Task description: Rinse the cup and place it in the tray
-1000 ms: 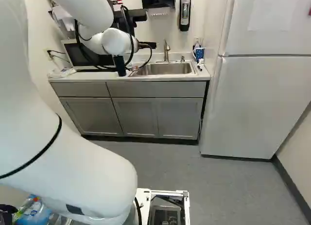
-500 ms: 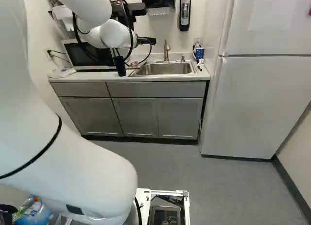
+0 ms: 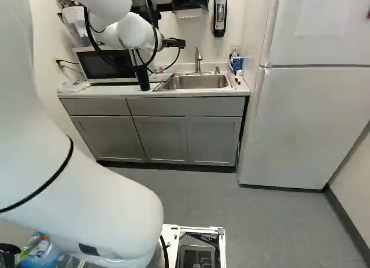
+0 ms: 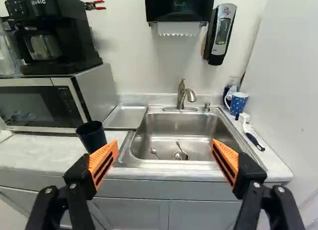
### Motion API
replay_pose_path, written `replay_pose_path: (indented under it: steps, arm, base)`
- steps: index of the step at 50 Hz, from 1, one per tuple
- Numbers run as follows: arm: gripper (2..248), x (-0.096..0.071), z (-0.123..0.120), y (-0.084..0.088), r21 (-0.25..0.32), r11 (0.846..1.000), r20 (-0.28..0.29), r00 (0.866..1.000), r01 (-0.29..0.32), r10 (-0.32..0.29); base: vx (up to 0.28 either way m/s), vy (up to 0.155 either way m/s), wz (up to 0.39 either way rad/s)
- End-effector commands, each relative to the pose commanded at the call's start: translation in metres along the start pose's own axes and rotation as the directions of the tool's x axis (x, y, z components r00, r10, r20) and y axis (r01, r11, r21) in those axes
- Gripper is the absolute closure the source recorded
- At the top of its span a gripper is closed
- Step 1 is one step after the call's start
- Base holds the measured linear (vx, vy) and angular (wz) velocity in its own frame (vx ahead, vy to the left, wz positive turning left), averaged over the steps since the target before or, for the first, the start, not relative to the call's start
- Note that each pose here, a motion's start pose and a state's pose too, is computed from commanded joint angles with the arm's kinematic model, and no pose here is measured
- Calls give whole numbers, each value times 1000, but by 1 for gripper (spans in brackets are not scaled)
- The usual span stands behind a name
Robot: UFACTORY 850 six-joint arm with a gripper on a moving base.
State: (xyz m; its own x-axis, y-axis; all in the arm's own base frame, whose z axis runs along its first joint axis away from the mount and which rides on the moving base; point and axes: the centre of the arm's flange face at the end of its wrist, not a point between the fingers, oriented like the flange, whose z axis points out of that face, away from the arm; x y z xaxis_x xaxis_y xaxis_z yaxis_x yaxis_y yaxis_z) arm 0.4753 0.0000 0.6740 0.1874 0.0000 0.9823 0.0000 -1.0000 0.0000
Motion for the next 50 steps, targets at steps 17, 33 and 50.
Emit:
replay_pose_path:
  steps: [17,33,50]
  arm:
    - [3,17,-1,0,0,1000,-14,1000,0,0]
    - [3,34,-3,0,0,1000,-45,999,0,0]
    - [3,34,-1,0,0,1000,-45,999,0,0]
  base:
    - [0,0,0]
    - [0,0,0]
    - [0,0,0]
